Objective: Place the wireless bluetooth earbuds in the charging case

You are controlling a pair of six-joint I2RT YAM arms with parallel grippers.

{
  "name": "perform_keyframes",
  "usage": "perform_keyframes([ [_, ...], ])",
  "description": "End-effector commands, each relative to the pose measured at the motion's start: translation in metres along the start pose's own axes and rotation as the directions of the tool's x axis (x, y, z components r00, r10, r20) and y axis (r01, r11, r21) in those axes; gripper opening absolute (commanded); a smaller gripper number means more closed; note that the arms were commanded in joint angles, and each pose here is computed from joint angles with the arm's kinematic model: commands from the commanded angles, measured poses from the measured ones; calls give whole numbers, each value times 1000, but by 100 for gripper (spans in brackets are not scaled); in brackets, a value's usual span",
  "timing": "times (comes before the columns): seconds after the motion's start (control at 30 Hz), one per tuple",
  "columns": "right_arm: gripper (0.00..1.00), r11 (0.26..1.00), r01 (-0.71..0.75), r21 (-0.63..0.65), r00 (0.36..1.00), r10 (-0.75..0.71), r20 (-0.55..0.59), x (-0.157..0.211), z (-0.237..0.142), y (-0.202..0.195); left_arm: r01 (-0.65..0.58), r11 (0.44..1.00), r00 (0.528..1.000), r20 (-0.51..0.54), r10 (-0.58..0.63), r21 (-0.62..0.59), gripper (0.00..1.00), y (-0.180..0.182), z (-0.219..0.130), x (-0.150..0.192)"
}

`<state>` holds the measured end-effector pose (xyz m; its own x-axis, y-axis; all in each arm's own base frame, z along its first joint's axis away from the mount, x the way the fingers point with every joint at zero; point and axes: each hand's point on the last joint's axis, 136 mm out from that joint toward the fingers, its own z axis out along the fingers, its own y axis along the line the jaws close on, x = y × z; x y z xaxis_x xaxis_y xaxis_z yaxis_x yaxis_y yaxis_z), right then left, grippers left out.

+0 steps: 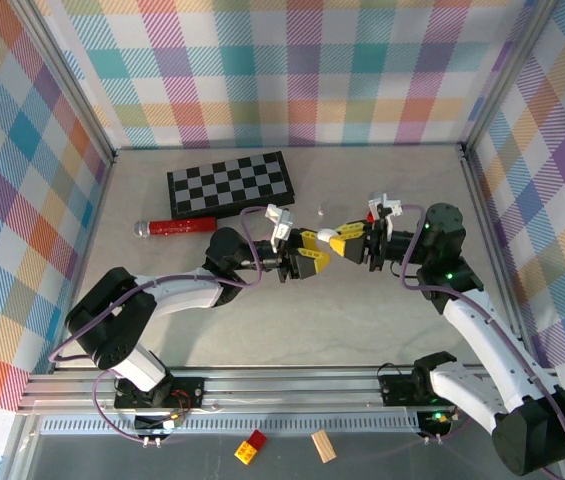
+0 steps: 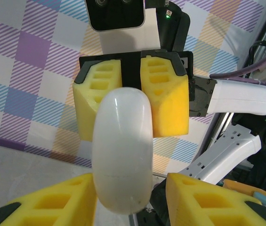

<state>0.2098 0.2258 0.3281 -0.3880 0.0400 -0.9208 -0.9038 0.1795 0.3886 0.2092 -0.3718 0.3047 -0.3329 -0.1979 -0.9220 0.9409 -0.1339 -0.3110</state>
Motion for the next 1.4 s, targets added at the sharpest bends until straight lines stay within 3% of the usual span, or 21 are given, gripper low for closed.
perform_keyframes([
  [0.0, 15, 999, 15, -39, 1000, -16, -20, 6, 0, 8, -77, 997, 996, 54, 75, 30, 42, -12, 2, -22],
  [0.27, 15, 1000, -1, -26, 999, 0, -38, 9, -1, 6, -84, 996, 995, 54, 82, 32, 37, -12, 3, -22],
  [0.43, 15, 1000, 1, -8, 999, -1, -34, 8, -1, 3, -85, 996, 995, 52, 83, 38, 23, -13, 3, -22],
  [0.63, 16, 999, 0, 32, 1000, 1, -28, 5, -1, -3, -89, 995, 995, 48, 87, 36, 17, -13, 3, -22],
  [0.73, 16, 999, 3, 42, 1000, -2, -24, 4, -1, -4, -88, 996, 995, 46, 87, 33, 18, -12, 3, -20],
  [0.83, 16, 999, 10, 33, 1000, -10, -8, 1, -1, -2, -85, 996, 995, 46, 84, 27, 32, -10, 3, -19],
  [1.23, 16, 999, 22, 50, 1000, -23, 13, -3, -2, -2, -81, 997, 996, 37, 80, 15, 36, -8, 1, -15],
  [1.37, 15, 998, 22, 53, 1000, -23, 5, -1, -3, -3, -81, 997, 996, 38, 80, 16, 26, -9, 1, -16],
])
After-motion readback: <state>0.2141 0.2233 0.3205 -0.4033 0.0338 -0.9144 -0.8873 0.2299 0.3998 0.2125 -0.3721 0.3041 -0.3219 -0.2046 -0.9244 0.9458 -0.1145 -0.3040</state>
